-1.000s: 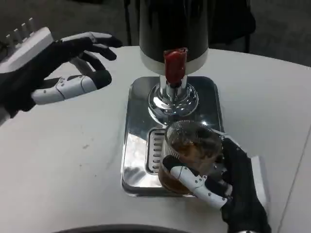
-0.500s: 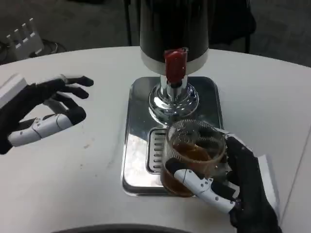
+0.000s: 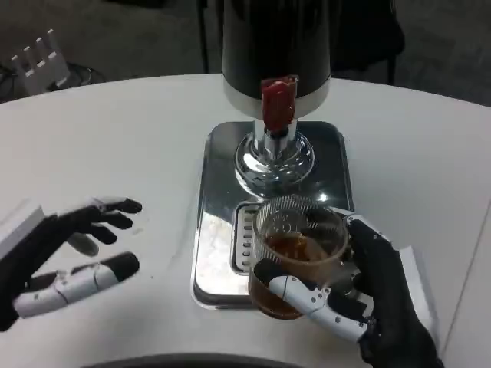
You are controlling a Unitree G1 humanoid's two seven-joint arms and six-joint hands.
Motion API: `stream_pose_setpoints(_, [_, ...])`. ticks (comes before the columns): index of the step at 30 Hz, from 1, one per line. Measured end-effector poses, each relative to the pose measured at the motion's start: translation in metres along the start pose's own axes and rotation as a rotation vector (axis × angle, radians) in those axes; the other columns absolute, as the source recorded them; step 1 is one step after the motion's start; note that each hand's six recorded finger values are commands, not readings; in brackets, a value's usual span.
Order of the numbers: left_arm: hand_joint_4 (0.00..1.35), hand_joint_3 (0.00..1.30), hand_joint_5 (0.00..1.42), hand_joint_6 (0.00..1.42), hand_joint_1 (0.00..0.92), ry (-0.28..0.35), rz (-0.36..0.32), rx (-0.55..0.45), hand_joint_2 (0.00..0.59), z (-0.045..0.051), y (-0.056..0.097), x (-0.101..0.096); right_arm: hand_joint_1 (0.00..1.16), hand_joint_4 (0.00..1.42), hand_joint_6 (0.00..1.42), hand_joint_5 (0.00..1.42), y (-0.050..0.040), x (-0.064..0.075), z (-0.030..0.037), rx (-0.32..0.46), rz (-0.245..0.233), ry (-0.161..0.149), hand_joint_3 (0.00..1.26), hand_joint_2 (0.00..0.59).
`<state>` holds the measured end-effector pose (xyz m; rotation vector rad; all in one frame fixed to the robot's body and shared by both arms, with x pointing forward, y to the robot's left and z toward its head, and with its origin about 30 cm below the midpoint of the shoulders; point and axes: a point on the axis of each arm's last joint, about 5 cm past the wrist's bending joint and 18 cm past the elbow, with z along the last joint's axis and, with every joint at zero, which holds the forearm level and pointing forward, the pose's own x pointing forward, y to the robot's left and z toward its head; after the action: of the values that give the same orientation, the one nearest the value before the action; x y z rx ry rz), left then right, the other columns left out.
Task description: Grasp the cup under the faucet to collect the drink, then remove the cup.
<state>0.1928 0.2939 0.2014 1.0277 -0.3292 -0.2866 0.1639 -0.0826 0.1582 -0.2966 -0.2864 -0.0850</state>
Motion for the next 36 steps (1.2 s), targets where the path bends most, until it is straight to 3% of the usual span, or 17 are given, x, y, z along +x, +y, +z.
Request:
stream_pose_setpoints(2, [0.18, 0.23, 0.25, 0.38, 0.0, -0.003, -0.037, 0.02, 0.125, 0.0051, -0.009, -0.005, 0.78, 0.89, 1.05, 1.02, -0.0004, 0.0, 0.0002, -0.002, 0.014, -0.001, 0.8, 0.195])
stream_pose_setpoints(6, [0.16, 0.23, 0.21, 0.36, 0.0, -0.005, -0.049, 0.038, 0.123, 0.0119, -0.018, -0.012, 0.78, 0.89, 1.05, 1.02, -0.0009, -0.001, -0.0002, -0.005, 0.034, 0.001, 0.81, 0.195])
stream_pose_setpoints(13, [0.02, 0.15, 0.09, 0.29, 0.0, 0.001, -0.043, 0.085, 0.124, 0.0172, -0.02, -0.019, 0.78, 0.9, 1.05, 1.04, -0.0022, 0.0, 0.0006, -0.028, 0.067, -0.011, 0.82, 0.195])
stream_pose_setpoints(19, [0.0, 0.09, 0.01, 0.22, 0.0, -0.009, -0.027, 0.145, 0.119, 0.0272, -0.025, -0.026, 0.78, 0.9, 1.06, 1.04, -0.0082, 0.003, 0.0046, -0.049, 0.084, -0.051, 0.82, 0.195])
stream_pose_setpoints(29, [0.0, 0.04, 0.0, 0.16, 0.0, -0.022, -0.029, 0.191, 0.117, 0.038, -0.028, -0.036, 0.78, 0.91, 1.09, 1.05, -0.0123, 0.003, 0.0041, -0.08, 0.148, -0.09, 0.83, 0.195])
stream_pose_setpoints(36, [0.0, 0.01, 0.0, 0.14, 0.0, -0.015, -0.031, 0.239, 0.112, 0.043, -0.024, -0.043, 0.78, 0.91, 1.09, 1.05, -0.0189, 0.001, 0.0034, -0.092, 0.18, -0.098, 0.85, 0.189])
